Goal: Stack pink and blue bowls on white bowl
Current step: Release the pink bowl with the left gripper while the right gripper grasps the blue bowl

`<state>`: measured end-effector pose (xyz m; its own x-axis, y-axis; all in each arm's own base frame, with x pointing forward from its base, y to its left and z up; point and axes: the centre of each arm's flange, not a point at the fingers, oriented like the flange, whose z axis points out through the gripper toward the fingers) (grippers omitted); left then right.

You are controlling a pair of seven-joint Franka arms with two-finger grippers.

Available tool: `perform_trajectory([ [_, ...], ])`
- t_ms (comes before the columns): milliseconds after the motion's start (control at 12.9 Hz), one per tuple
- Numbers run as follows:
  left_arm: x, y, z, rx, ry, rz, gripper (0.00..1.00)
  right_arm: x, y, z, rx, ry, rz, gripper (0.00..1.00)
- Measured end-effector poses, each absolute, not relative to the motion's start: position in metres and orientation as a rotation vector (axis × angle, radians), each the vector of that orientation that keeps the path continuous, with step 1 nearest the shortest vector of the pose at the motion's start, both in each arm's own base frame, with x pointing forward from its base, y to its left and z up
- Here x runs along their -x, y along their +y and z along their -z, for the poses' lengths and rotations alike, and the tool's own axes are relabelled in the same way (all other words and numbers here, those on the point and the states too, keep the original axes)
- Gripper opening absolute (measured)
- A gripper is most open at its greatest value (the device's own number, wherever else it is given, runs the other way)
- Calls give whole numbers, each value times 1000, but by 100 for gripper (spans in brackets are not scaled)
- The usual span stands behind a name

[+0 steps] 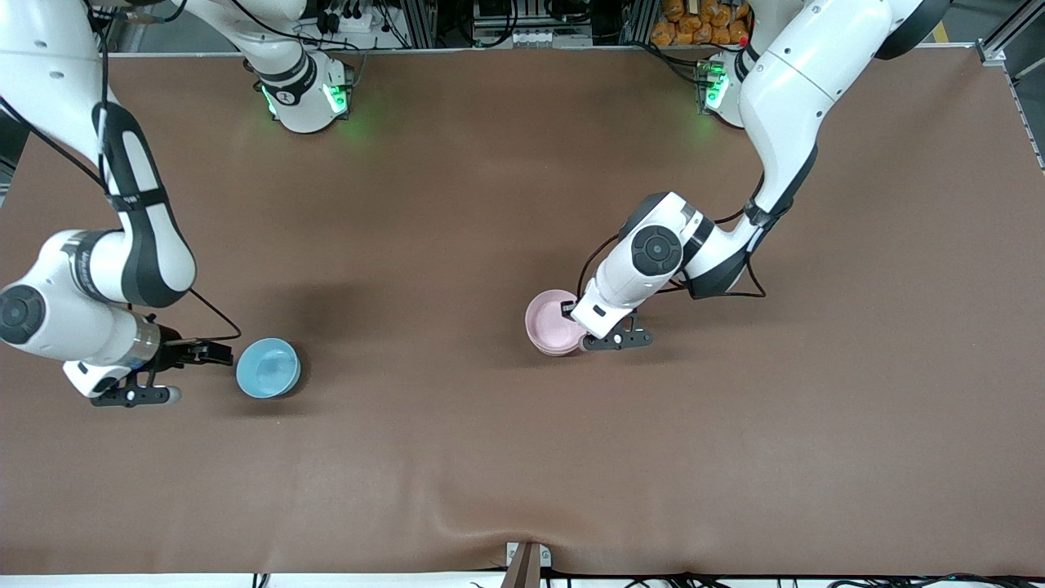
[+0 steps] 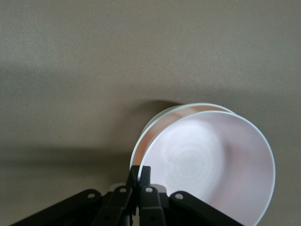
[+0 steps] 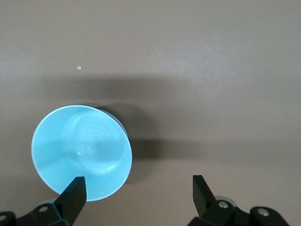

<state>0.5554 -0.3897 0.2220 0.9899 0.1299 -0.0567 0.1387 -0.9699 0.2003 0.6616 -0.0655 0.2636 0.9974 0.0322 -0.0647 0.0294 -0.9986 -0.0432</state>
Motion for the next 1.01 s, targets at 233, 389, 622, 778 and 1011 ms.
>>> perform_trajectory([
  [233, -566, -393, -236, -2899, 330, 30, 33, -666, -63, -233, 3084, -40, -150, 100],
  [389, -578, -389, -267, -2907, 349, 0, 53, -668, -56, -227, 3078, -50, -157, 100],
  [622, -591, -363, -364, -3012, 391, 5, 86, -670, -52, -225, 3077, -35, -125, 100],
  [778, -593, -332, -432, -3060, 457, -22, 100, -668, -51, -218, 3077, -25, -97, 96],
  [1011, -598, -264, -495, -3105, 497, -67, 100, -666, -51, -213, 3076, -19, -101, 65],
])
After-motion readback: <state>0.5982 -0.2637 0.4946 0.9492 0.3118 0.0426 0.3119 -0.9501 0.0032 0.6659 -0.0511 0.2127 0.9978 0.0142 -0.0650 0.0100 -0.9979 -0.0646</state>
